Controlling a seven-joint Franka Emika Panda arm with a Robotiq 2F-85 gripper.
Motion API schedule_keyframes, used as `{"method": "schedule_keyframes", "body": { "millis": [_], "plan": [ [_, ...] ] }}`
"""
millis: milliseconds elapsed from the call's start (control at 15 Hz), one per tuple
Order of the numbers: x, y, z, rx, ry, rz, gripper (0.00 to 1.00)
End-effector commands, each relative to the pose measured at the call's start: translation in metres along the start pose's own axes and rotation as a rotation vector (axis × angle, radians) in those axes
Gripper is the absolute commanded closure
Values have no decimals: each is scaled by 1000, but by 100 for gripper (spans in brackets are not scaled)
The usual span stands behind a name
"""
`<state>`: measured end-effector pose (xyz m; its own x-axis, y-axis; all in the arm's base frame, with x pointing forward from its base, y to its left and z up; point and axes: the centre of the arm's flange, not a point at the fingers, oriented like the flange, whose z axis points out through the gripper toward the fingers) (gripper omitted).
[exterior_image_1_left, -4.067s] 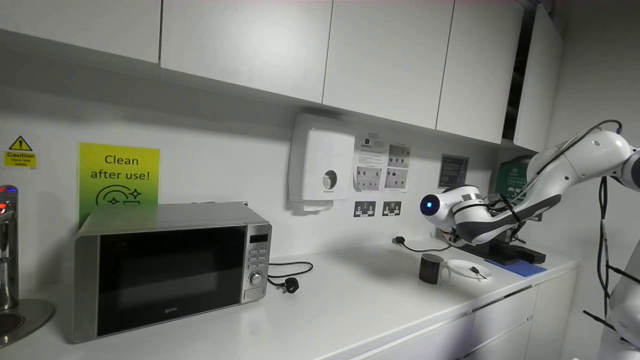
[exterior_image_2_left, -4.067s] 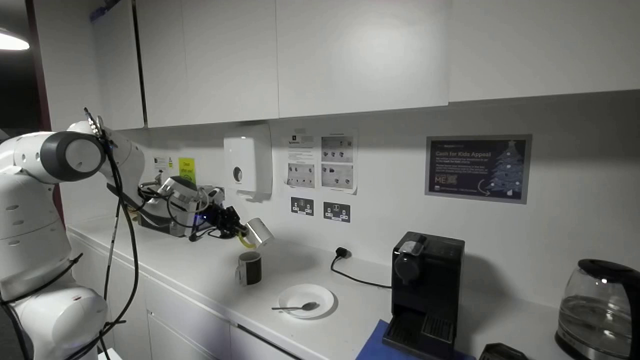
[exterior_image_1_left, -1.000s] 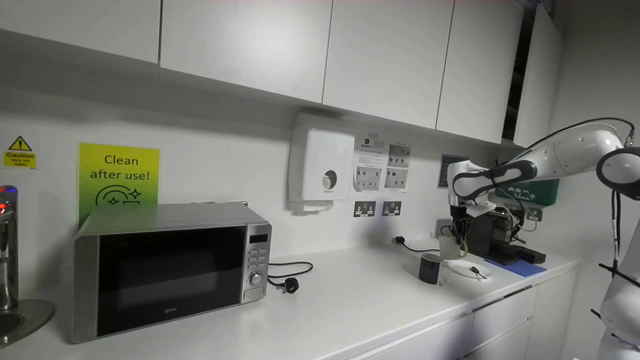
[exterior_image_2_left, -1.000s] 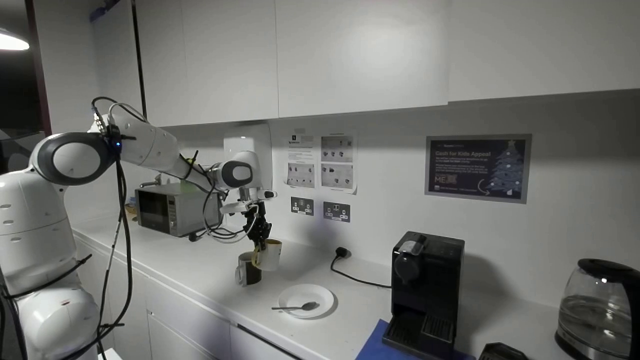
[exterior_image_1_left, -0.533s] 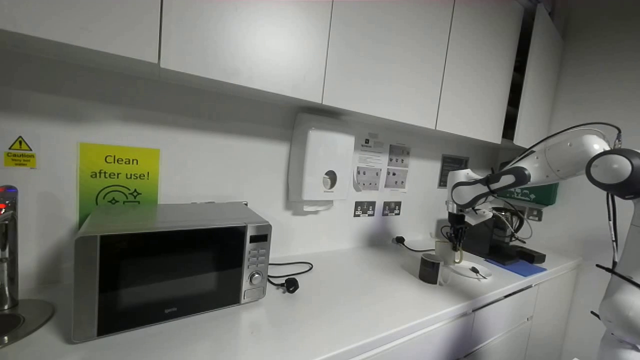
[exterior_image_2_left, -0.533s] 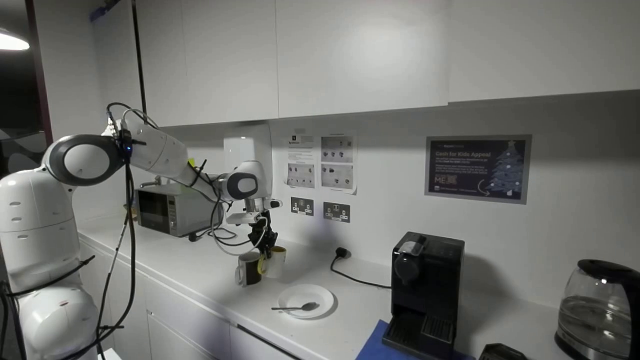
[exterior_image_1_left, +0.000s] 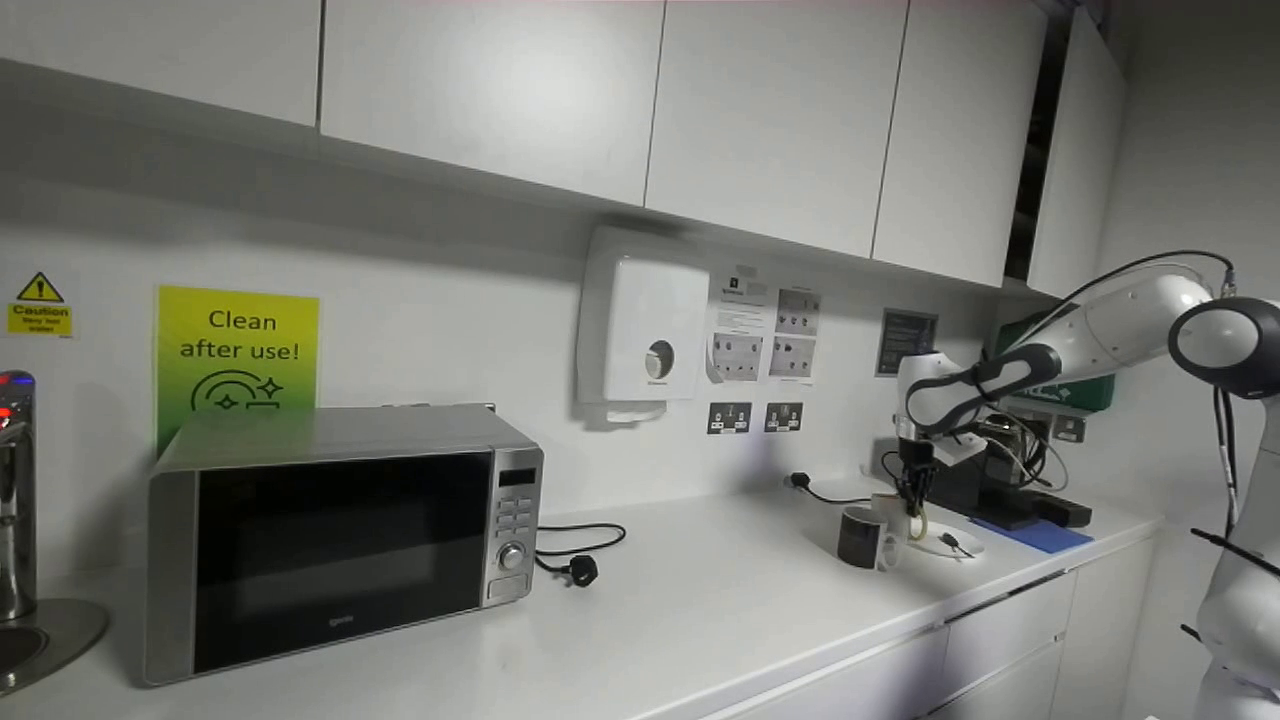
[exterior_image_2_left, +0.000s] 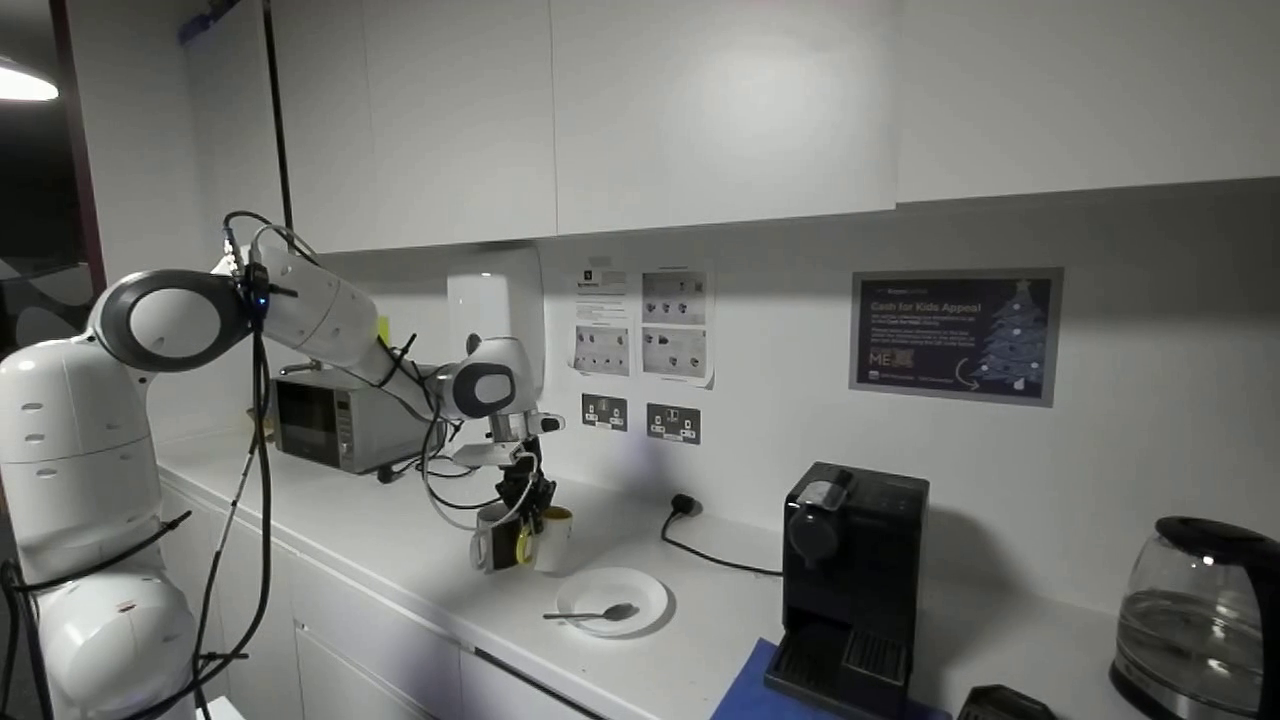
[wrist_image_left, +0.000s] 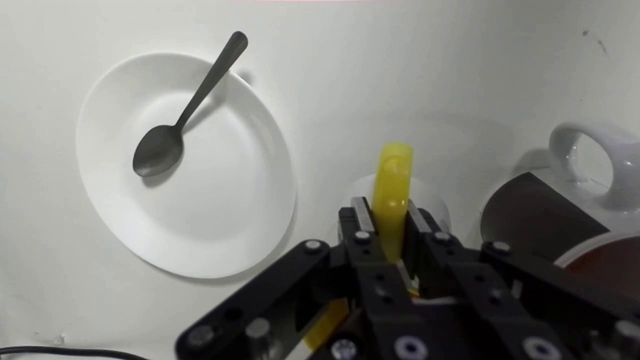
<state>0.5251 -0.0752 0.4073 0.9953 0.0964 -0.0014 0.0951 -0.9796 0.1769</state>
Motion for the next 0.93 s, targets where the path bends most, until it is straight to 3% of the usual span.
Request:
{"method": "schedule_keyframes", "body": {
  "millis": [0, 600, 733, 867],
  "plan": [
    [-7, 4, 3, -22, 57, -49, 95],
    [-11, 0, 17, -53, 122, -105, 95],
    [-11, 0, 16, -47, 104, -104, 56],
    [-12, 2, 16, -40, 91, -103, 41]
  ]
}}
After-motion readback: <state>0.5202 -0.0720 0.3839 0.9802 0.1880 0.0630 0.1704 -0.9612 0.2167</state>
